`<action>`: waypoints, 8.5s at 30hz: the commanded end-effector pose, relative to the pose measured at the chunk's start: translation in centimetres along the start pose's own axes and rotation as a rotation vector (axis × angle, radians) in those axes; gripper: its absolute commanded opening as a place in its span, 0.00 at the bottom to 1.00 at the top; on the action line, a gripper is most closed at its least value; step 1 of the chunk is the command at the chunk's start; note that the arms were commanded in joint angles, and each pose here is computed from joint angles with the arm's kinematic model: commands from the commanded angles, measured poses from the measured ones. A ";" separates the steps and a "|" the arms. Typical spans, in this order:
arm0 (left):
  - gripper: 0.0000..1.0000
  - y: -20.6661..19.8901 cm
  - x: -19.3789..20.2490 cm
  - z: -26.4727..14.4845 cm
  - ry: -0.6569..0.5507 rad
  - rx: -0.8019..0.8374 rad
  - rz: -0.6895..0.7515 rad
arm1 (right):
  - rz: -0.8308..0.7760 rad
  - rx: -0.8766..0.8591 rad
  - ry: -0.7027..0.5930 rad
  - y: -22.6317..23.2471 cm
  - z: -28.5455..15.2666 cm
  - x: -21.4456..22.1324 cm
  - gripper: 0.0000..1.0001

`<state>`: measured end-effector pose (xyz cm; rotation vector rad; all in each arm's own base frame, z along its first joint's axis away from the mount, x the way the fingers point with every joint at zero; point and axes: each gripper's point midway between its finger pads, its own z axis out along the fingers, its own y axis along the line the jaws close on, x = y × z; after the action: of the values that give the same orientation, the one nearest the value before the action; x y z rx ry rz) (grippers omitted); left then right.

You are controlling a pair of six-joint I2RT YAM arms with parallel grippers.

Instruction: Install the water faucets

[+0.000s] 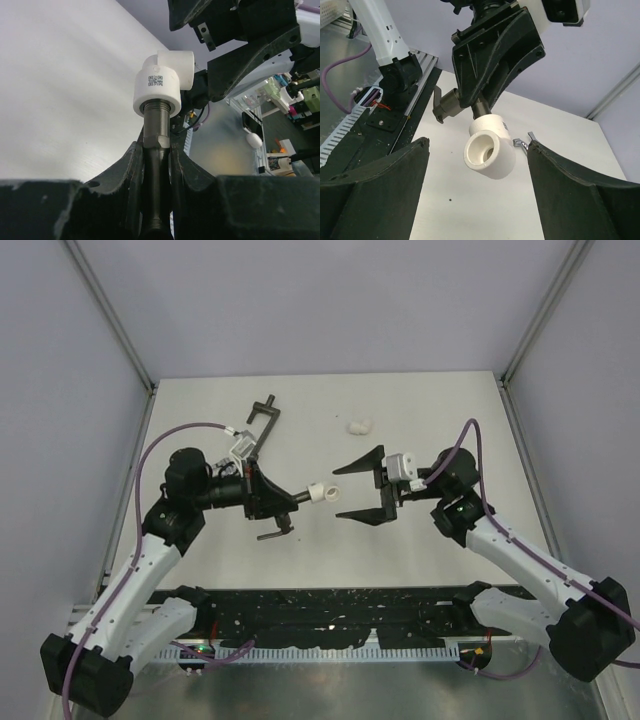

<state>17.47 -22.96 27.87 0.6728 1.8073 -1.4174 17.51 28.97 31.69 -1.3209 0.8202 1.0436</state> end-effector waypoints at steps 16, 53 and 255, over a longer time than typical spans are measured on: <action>0.00 -5.4 -4.4 -0.6 -0.048 0.178 0.033 | 0.052 -0.131 -0.123 -0.5 4.0 -3.5 0.53; 0.00 0.8 -0.9 -2.8 -0.044 -0.339 0.905 | 0.605 0.419 -0.032 -7.2 1.7 -1.4 0.92; 0.00 -7.2 -5.8 -0.8 -0.257 0.201 -0.150 | -0.138 0.053 0.197 0.4 4.2 4.5 0.72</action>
<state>17.50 -23.79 29.37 0.2245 1.8187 -1.6568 17.96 33.38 28.69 -1.4124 0.8168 0.7807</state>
